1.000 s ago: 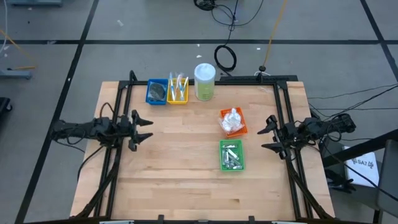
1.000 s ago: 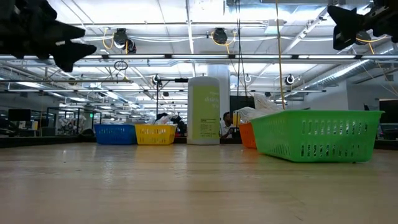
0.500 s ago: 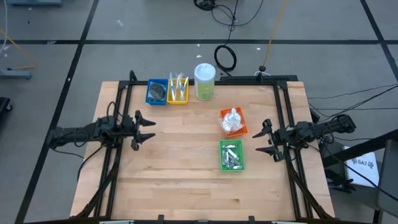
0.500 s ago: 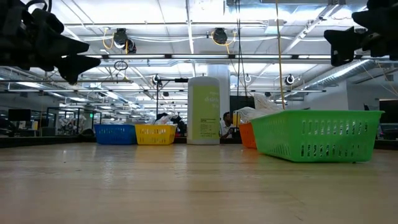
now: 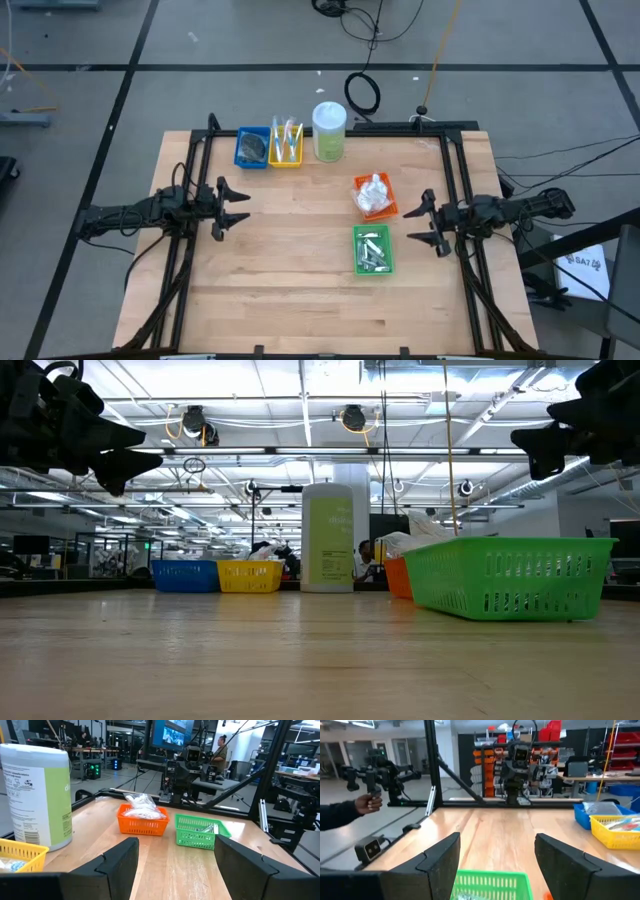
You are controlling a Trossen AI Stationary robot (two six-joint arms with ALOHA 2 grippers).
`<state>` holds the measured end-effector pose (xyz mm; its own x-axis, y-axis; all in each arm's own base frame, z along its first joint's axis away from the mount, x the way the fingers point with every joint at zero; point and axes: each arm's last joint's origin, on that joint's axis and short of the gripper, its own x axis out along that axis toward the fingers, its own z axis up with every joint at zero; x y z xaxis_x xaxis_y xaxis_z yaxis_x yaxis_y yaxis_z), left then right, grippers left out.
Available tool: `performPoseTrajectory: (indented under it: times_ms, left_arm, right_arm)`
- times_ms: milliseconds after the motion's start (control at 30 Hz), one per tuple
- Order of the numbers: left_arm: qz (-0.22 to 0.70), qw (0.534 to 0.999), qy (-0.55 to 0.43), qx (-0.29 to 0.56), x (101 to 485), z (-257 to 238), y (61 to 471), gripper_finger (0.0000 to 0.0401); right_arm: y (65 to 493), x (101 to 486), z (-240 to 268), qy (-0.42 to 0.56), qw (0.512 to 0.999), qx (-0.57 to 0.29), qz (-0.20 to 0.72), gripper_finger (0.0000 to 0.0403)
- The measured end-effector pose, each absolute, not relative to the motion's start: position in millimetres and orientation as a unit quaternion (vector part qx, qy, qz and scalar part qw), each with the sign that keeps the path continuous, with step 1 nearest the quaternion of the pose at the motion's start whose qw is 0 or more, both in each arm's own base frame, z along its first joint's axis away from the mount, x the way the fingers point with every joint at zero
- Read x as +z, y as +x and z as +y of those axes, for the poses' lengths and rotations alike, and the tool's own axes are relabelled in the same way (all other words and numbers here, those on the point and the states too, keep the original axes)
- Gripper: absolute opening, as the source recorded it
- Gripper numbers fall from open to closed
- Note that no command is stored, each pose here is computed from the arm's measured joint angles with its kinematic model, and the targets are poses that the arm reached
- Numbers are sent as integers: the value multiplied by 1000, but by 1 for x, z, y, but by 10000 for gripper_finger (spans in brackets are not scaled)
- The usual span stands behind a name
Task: Pick & Place Travel size toiletries
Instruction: Return to Home Position
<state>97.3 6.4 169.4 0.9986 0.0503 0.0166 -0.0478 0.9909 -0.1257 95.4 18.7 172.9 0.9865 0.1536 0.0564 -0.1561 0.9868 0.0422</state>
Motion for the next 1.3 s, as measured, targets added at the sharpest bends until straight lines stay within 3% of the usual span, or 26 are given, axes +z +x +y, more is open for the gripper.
performPoseTrajectory:
  times_ms: [367, 1300]
  left_arm:
    - [-9, 999, -20, 27, 169, 7, 97, 253]
    - [-9, 999, -15, 28, 169, 7, 97, 253]
  right_arm:
    - [97, 170, 19, -32, 996, 79, -14, 243]
    - [97, 170, 19, -31, 996, 79, -14, 244]
